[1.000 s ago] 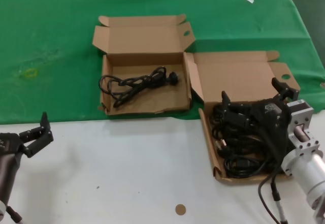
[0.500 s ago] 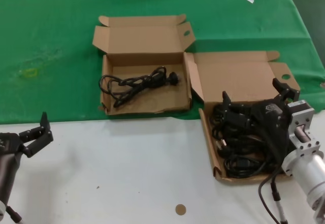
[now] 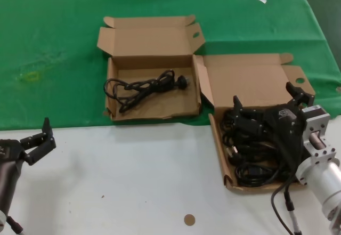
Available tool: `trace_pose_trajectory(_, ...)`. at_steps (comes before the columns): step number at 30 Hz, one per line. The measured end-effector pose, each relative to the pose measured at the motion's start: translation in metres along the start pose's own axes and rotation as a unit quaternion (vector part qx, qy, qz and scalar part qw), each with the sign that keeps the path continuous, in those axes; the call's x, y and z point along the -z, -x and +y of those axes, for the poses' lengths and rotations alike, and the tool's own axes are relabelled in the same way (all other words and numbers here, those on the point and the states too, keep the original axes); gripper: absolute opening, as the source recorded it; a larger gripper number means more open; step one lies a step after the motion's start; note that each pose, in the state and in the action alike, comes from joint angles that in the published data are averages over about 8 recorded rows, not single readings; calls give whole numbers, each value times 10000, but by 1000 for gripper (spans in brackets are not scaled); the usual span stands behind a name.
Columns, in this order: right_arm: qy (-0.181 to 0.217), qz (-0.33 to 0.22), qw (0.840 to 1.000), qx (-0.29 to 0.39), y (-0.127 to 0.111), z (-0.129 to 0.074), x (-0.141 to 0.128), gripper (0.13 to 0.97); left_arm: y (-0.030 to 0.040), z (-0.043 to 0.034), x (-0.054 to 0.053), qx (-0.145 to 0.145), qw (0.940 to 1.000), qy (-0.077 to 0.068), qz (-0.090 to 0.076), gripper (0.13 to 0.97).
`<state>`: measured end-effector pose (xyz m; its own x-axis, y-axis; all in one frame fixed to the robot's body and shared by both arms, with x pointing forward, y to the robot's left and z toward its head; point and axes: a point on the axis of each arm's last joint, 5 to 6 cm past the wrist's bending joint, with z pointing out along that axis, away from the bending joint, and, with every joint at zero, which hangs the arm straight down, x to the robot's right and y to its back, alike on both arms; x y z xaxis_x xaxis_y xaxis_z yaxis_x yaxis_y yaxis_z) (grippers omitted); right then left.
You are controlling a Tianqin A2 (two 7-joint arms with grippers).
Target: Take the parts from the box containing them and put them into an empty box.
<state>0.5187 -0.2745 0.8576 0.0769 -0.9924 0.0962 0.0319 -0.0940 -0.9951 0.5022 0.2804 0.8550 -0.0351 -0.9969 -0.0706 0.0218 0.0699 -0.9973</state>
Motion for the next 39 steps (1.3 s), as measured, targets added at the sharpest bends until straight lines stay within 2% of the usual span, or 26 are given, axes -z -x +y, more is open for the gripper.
trace_pose_trajectory(39,0,0,10000,0,0,0,0,966,0,0,0,0,10000,0,0,966)
